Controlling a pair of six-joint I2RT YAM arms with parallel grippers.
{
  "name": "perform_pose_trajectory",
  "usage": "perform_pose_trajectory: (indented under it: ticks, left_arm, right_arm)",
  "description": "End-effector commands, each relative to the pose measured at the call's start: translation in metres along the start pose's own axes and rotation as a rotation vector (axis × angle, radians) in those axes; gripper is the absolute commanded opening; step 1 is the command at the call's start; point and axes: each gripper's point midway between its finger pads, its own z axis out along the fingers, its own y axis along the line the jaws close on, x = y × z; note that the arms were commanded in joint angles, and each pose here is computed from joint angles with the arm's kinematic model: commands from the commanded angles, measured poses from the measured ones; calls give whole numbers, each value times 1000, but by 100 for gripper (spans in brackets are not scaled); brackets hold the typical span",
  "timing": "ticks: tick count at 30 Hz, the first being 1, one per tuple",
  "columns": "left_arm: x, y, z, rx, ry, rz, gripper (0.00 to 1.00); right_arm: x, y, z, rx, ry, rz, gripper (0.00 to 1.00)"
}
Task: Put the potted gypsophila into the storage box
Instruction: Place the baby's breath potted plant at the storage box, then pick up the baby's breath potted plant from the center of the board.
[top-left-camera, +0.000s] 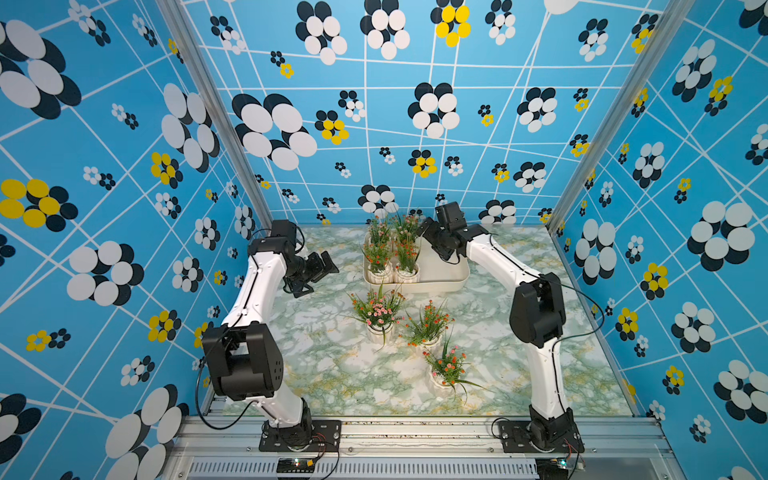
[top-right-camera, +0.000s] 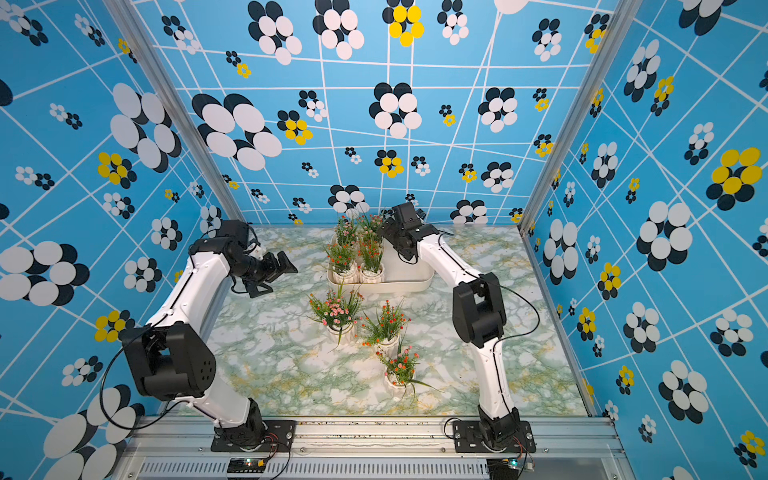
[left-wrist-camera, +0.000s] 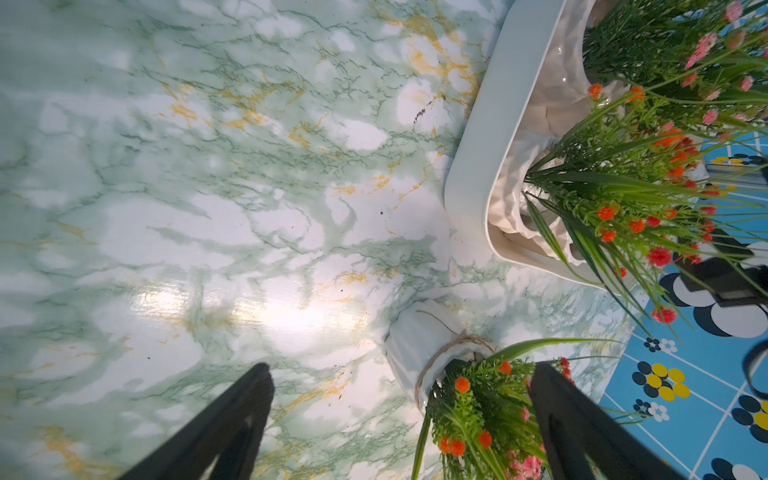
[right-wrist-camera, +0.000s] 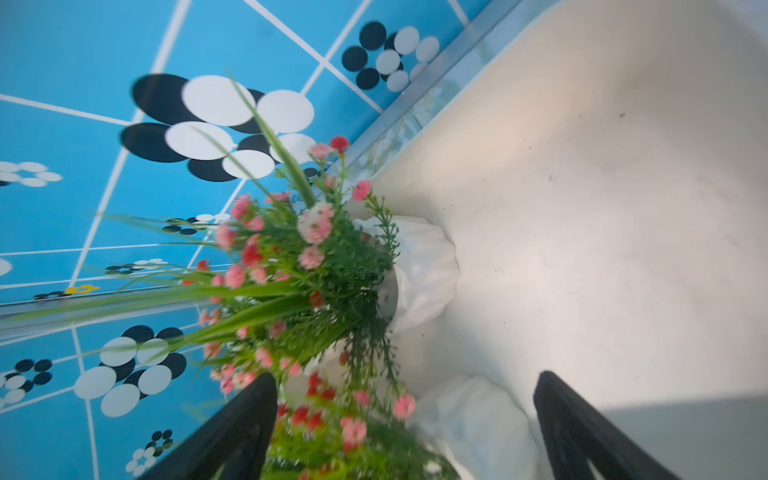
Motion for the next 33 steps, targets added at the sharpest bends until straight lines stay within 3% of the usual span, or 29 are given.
perform_pose_trajectory:
  ticks: [1, 6, 11, 15, 21, 28, 33]
  left_arm:
    - [25, 18, -17, -43, 10, -30, 99]
    - [62, 37, -30, -31, 41, -79, 100]
    - [101, 54, -35, -57, 57, -98, 99]
    - [138, 65, -32, -65, 81, -124, 99]
    - [181, 68, -25, -124, 105, -84, 100]
    - [188, 45, 6, -100, 104, -65, 99]
    - [177, 28, 25, -85, 79, -95, 99]
  right_arm:
    - [-22, -10, -34, 13, -97, -73, 99]
    - [-23, -53, -39, -138, -113, 107, 99]
    - [-21, -96, -71, 155, -133, -104, 99]
    - [-23, -125, -100, 305, -157, -169, 99]
    - [-21, -152, -135, 327, -245, -171, 99]
    - [-3, -196, -152, 505, -170, -242, 98]
    - [7, -204, -158, 493, -139, -308, 95]
